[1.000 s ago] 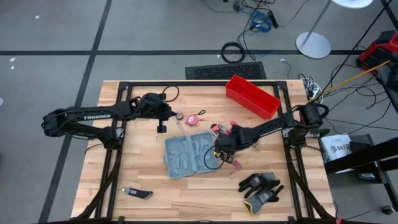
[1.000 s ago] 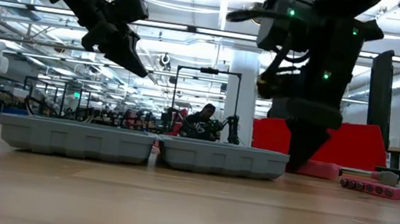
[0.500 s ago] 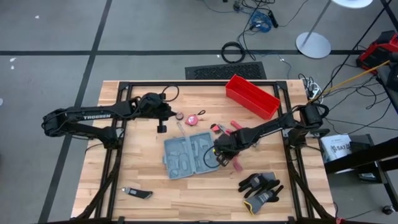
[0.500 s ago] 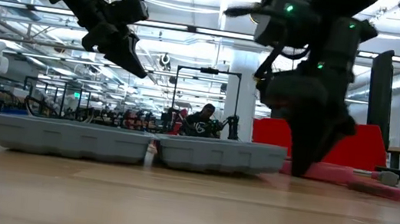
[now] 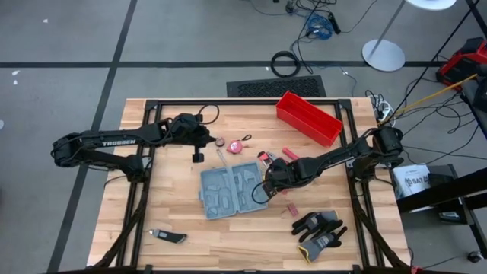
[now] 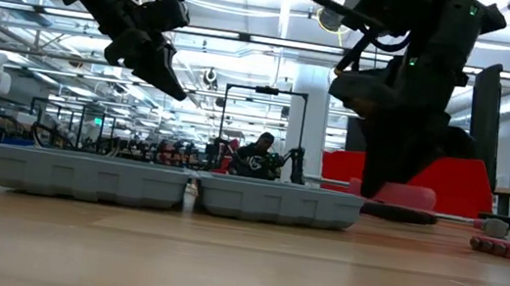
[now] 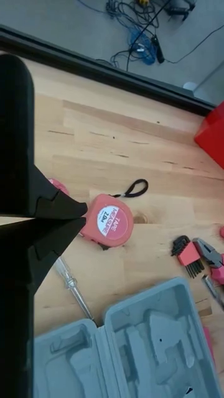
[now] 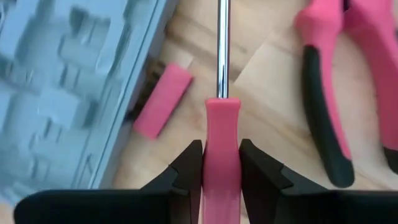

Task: Prefit tool cases
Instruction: Put the screwdriver into the toolbox

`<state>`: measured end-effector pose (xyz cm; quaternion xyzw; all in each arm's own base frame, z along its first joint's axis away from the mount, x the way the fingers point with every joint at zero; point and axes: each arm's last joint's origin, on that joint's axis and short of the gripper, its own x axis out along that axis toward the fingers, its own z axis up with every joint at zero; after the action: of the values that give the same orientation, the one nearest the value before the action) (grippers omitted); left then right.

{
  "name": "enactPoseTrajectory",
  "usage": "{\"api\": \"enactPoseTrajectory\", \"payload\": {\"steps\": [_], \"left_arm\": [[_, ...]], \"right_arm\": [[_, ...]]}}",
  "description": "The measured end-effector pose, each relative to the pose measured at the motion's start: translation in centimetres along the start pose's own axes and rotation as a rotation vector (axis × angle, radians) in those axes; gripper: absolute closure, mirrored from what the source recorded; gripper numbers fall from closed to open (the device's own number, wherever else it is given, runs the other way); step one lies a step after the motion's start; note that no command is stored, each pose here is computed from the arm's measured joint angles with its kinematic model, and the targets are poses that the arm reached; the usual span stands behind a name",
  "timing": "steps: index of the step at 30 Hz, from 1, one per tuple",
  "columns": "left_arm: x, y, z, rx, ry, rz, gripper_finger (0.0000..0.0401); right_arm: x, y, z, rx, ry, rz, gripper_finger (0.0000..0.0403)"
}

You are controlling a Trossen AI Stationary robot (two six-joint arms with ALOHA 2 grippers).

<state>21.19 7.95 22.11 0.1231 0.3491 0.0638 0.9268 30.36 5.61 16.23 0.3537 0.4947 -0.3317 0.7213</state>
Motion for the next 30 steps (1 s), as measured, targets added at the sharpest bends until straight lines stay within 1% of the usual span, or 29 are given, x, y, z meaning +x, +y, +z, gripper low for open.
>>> {"api": "enactPoseTrajectory", "payload": {"steps": [6, 14, 17, 21, 23, 26, 30], "left_arm": [[0.0, -0.1, -0.2, -0.003, 0.026, -0.009, 0.0399], [0.0, -0.2, -0.5, -0.005, 0.053, -0.018, 0.0399], [0.1, -0.2, -0.6, 0.004, 0.064, -0.023, 0.0399], [0.9, -0.4, -1.0, 0.057, 0.105, -0.051, 0.0399], [1.5, -0.5, -1.3, 0.079, 0.113, -0.090, 0.0399], [2.6, -0.6, -1.5, 0.085, 0.114, -0.135, 0.0399], [4.0, -0.8, -2.1, 0.077, 0.160, -0.160, 0.0399]], "right_arm": [[-0.2, 0.1, -0.2, 0.066, -0.094, -0.023, 0.0327], [-0.5, 0.6, -1.1, 0.126, -0.150, -0.012, 0.0327], [-0.6, 1.3, -1.1, 0.153, -0.179, 0.052, 0.0327], [-0.9, 2.7, -0.8, 0.173, -0.212, 0.196, 0.0327], [-1.1, 3.3, -0.5, 0.186, -0.229, 0.260, 0.0327], [-1.3, 4.1, -0.2, 0.199, -0.252, 0.340, 0.0327], [-0.8, 5.0, 0.1, 0.232, -0.272, 0.419, 0.0327]]}}
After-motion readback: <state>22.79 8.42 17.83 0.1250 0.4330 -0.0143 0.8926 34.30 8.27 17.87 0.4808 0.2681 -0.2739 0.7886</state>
